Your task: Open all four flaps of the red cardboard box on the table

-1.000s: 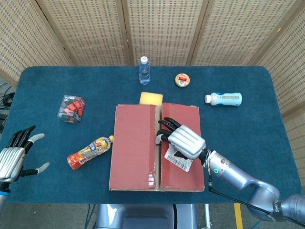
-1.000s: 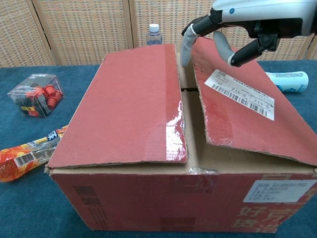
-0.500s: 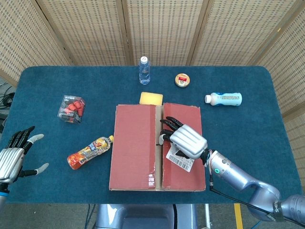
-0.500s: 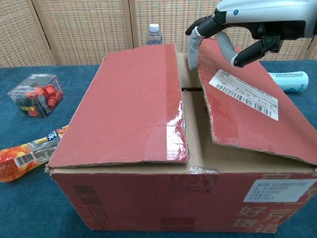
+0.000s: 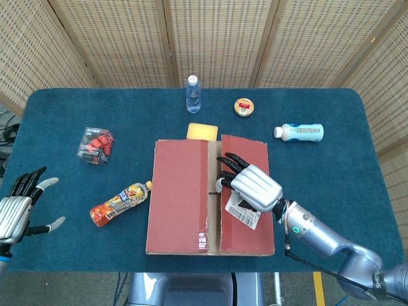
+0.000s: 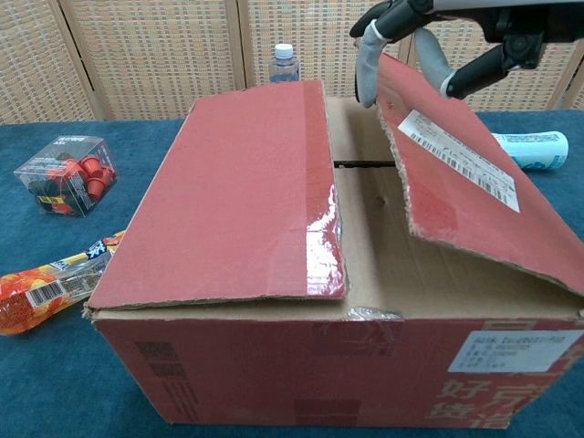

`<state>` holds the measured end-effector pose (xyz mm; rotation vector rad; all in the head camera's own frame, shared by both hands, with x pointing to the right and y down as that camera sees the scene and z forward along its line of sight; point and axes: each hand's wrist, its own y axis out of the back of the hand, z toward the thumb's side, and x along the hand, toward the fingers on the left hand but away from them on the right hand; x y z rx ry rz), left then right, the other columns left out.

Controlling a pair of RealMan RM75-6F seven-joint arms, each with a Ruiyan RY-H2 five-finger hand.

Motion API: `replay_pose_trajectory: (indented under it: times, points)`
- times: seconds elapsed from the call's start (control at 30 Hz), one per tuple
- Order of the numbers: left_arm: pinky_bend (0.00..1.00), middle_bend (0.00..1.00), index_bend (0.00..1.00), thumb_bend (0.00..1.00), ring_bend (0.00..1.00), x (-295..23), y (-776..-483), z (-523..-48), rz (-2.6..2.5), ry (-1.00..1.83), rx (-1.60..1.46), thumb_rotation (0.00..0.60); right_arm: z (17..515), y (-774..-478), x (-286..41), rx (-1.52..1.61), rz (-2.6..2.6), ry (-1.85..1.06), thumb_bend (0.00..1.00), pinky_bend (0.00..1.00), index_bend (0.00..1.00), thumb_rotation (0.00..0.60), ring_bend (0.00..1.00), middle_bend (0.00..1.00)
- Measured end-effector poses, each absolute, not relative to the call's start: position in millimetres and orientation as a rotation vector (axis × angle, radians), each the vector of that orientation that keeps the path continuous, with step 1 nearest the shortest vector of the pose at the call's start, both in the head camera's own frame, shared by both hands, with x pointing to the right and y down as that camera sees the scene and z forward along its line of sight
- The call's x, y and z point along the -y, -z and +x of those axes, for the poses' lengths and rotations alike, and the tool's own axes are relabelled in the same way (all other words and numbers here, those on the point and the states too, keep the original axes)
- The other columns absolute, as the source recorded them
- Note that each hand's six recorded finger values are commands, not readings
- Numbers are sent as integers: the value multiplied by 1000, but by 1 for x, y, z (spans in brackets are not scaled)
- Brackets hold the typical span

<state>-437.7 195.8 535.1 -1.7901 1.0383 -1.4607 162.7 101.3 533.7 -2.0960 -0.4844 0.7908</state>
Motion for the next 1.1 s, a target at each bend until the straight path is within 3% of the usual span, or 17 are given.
replay_pose_trajectory:
  times: [0.67, 1.1]
  points:
    - [0, 0, 166, 217, 0, -193, -533, -431, -1800, 1433, -1035, 477, 173, -503, -90, 501, -2032, -790, 1000, 0, 419, 600, 0, 466]
    - [0, 0, 166, 217, 0, -193, -535, -431, -1800, 1446, -1026, 476, 190, -503, -83, 504, -1985, -843, 1000, 0, 419, 600, 0, 476]
